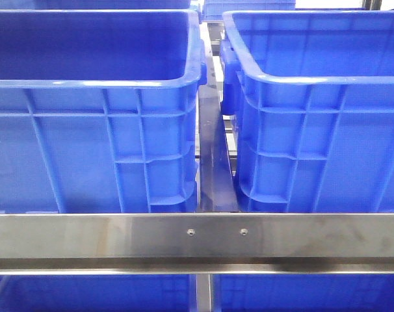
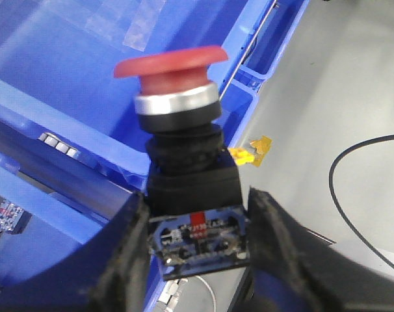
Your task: Pick red and yellow buttons and place in box
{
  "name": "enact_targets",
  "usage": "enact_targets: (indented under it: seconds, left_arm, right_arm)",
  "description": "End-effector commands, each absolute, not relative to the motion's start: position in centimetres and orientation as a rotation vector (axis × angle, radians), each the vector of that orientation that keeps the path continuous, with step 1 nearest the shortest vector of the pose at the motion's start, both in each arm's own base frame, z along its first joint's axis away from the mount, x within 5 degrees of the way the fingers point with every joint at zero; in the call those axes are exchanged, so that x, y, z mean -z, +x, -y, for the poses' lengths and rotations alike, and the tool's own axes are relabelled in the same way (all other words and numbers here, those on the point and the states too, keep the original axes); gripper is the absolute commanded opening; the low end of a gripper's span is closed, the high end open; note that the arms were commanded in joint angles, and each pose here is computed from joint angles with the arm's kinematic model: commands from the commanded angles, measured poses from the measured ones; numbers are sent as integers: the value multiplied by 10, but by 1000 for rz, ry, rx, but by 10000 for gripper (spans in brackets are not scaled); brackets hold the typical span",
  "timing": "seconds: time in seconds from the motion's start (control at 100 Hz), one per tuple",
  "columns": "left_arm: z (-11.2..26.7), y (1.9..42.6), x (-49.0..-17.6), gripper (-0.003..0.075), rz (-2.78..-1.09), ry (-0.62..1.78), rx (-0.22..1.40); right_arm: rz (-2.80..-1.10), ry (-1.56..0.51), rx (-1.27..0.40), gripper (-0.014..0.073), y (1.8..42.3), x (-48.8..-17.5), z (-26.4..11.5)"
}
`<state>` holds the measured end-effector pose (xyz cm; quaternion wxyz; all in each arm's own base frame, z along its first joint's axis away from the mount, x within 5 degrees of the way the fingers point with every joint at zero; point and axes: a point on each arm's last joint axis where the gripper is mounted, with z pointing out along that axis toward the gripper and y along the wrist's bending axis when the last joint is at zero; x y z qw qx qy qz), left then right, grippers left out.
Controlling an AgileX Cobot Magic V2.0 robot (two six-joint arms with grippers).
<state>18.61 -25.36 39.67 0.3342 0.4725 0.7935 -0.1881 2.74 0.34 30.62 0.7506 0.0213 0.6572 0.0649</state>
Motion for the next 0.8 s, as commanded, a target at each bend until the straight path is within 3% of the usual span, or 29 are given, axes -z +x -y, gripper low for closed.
enact_targets:
  seconds: [0.0, 0.24, 0.56, 0.65, 0.79]
  left_arm:
    - [250, 180, -423, -19, -1959, 1168, 550]
    - [250, 180, -423, -19, -1959, 1168, 550]
    - [250, 180, -423, -19, -1959, 1168, 550]
    - [250, 180, -423, -19, -1959, 1168, 550]
    - [250, 180, -423, -19, -1959, 1168, 550]
  right_arm:
    - [-1491, 36, -150, -68, 26, -341, -5]
    - [-1756, 23, -211, -68, 44, -395, -11]
    - [-1885, 63, -381, -46, 76, -394, -21]
    - [-1896, 78, -445, 42, 80, -393, -24]
    - [-1890, 89, -494, 282, 80, -394, -27]
